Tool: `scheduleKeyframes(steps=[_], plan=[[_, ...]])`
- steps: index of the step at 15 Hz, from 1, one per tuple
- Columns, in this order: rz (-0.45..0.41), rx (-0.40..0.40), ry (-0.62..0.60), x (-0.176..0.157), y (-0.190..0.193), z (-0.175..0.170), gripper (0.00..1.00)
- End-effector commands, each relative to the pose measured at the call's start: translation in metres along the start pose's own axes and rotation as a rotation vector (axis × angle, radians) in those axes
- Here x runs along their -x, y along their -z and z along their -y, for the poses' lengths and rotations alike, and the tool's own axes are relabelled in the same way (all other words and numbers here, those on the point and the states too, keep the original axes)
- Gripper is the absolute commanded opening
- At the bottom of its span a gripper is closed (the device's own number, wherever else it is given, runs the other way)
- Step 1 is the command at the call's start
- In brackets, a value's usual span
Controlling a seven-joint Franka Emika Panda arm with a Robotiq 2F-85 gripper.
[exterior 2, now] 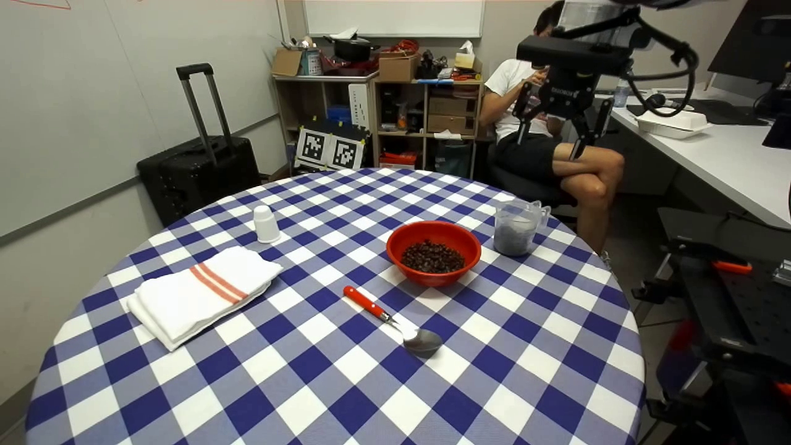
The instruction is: Pick up the jar and pour some of its contents into the bowl
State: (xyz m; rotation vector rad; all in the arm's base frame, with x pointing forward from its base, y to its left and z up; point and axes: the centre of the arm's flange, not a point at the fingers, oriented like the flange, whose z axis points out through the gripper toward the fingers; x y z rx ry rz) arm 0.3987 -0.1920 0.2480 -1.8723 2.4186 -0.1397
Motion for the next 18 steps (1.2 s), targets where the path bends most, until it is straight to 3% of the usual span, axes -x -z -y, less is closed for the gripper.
scheduleKeyframes(steps=[1,9,14,15,18], plan=[[0.02,-0.03,0.195,0.037,0.073,-0.007,1.0],[0.073,-0.03,0.629,0.151,0.167,0.012,1.0],[0.101,-0.03,0.907,0.184,0.195,0.022,1.0],[0.076,-0.037,0.814,0.182,0.184,0.013,1.0],[0.075,-0.036,0.822,0.182,0.184,0.013,1.0]])
